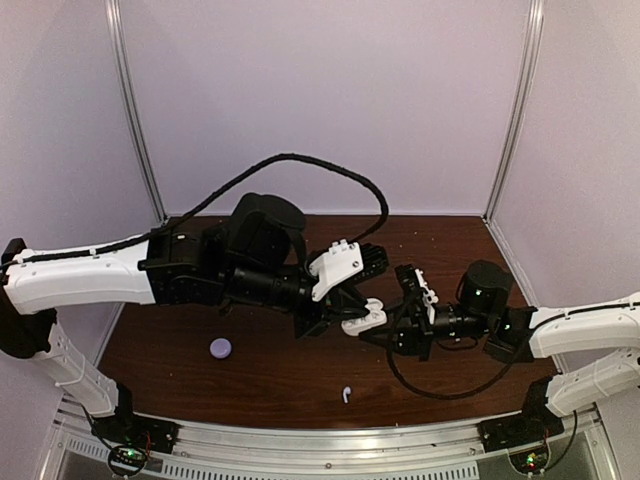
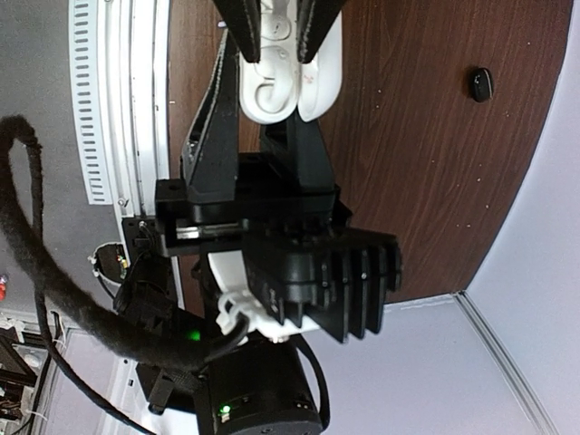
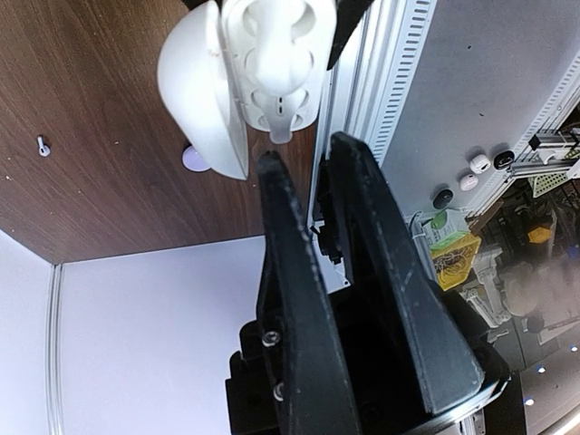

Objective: Insert the wireless bluetooth earbuds into the charging case
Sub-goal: Insert the right earbud into the right side groove of the charging case, then adjust the right earbud in the right side groove of the charging case.

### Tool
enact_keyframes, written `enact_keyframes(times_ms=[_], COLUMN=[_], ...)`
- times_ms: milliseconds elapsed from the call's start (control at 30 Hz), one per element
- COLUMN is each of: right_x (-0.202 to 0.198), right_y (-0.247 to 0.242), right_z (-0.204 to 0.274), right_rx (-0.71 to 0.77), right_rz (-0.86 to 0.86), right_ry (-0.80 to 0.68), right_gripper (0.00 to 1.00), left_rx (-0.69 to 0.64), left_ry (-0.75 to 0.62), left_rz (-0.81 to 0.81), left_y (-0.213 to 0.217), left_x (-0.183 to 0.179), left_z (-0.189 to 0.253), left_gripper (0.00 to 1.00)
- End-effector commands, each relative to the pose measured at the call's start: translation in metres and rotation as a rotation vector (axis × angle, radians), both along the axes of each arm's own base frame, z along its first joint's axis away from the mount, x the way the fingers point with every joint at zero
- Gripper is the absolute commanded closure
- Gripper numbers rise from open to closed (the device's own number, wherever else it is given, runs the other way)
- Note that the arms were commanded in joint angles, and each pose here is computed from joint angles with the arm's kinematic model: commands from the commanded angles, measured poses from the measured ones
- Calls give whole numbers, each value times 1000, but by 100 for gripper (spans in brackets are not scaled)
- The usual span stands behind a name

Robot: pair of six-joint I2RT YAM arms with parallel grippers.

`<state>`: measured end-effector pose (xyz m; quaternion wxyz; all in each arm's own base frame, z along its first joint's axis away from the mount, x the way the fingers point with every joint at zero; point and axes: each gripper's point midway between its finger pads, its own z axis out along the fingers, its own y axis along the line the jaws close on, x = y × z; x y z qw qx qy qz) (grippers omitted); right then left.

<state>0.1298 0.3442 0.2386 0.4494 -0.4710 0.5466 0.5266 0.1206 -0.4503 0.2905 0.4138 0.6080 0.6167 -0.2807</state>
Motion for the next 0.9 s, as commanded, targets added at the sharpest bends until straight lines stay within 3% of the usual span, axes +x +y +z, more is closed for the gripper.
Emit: enact_keyframes(times_ms=[0,533,867], right_x=[2,-3,-4], right_y=[2,3,2], right_z=[14,19,21], right_rx=[36,45,49], right_rz=[10,25,27], right_ry=[-36,-47,-54], right_gripper=[100,100,100], left_rx=[-55,36,67], left_ry=[-15,25,35], left_rz=[-22,-24,-30], left_y=[0,-13,-13], left_x=[-1,2,1], left_z=[24,-18,-29], left_gripper=[87,100,100])
